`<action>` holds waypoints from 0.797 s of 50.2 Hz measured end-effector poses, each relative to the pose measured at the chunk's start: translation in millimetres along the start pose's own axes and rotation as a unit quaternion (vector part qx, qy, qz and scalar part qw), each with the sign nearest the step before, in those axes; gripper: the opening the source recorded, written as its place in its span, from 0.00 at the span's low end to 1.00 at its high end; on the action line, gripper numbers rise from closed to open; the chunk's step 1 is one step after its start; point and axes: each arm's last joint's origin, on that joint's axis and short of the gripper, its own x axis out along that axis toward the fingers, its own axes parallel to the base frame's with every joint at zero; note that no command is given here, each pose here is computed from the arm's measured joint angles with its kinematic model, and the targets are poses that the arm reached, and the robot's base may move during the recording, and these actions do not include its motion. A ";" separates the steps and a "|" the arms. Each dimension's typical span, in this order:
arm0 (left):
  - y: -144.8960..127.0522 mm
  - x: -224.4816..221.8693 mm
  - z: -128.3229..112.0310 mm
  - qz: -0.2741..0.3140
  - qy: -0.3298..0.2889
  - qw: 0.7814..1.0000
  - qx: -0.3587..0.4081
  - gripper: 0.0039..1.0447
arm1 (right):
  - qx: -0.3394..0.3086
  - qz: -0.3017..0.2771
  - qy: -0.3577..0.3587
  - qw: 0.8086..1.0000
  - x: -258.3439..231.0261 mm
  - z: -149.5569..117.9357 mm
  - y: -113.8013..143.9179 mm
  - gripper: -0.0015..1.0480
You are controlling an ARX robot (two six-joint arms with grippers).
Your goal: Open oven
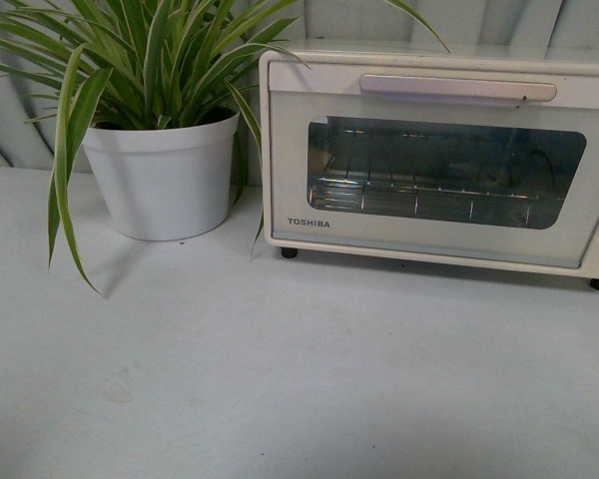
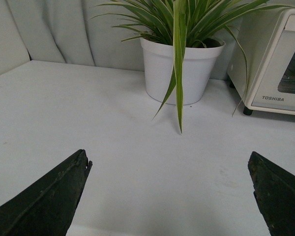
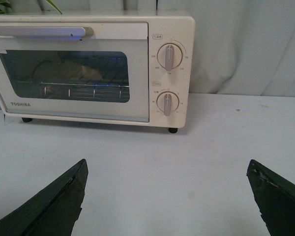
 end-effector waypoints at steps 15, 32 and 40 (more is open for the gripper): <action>0.0 0.0 0.0 0.000 0.000 1.000 0.000 0.94 | 0.000 0.000 0.000 1.000 0.0 0.0 0.0 0.91; -0.1 0.2 -0.5 0.008 0.005 1.000 -0.007 0.94 | 0.000 0.000 0.000 1.000 0.0 0.0 0.0 0.91; -12.9 13.8 1.2 0.024 0.094 0.986 -0.138 0.94 | 0.000 0.000 0.000 1.000 0.0 0.0 0.0 0.91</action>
